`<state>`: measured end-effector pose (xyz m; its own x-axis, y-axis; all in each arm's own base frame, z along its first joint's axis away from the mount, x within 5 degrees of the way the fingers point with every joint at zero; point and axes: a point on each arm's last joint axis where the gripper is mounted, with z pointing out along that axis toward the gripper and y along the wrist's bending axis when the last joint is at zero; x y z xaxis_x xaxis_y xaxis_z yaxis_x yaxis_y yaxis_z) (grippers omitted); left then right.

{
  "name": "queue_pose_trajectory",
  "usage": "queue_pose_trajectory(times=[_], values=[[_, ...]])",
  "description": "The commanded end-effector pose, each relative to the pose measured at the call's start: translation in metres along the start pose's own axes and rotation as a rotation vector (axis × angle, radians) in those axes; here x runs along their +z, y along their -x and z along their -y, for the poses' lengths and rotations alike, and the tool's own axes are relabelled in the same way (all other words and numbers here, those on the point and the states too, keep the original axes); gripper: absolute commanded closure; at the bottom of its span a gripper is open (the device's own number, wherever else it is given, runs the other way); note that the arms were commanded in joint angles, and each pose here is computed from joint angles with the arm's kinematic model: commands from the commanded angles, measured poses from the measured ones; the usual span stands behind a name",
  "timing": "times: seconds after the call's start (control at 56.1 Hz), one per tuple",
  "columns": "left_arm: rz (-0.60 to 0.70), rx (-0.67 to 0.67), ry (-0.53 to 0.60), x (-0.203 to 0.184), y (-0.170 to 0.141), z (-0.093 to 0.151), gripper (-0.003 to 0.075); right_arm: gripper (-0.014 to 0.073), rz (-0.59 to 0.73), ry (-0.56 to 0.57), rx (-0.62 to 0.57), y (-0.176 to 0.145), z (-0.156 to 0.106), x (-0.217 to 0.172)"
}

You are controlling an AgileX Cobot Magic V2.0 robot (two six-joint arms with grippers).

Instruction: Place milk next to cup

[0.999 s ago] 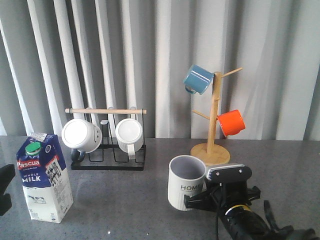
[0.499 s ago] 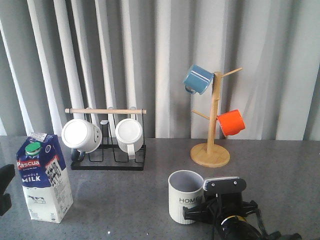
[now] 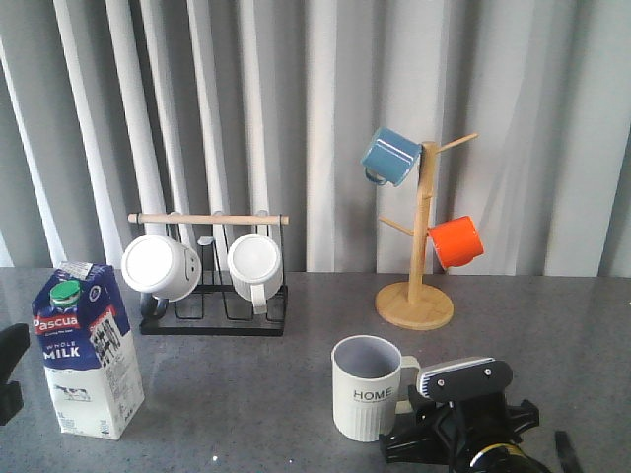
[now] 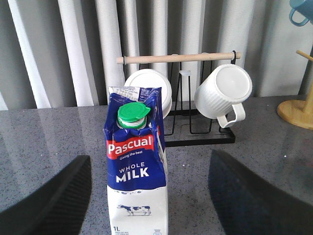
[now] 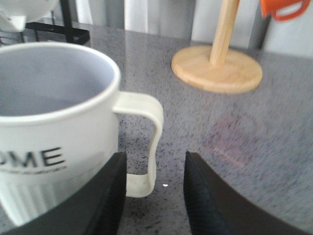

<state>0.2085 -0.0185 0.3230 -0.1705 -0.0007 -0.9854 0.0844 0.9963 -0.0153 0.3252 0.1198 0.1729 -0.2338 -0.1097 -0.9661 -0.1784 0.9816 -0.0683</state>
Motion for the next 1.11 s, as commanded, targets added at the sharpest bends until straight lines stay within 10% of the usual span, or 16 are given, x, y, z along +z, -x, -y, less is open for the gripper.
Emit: queue_pose_trajectory(times=[0.0, 0.892, 1.088], values=[[0.124, -0.018, -0.001, -0.003, 0.021, 0.0, 0.0224, 0.0292, 0.152, 0.004, -0.123, 0.044, 0.011, -0.022], [0.124, -0.018, -0.001, -0.003, 0.021, 0.0, 0.0224, 0.037, 0.401, -0.116, -0.072, 0.183, 0.094, -0.185], [0.124, -0.018, -0.001, -0.003, 0.021, 0.0, 0.0224, 0.0594, 0.433, -0.12, -0.072, 0.189, 0.093, -0.206]])
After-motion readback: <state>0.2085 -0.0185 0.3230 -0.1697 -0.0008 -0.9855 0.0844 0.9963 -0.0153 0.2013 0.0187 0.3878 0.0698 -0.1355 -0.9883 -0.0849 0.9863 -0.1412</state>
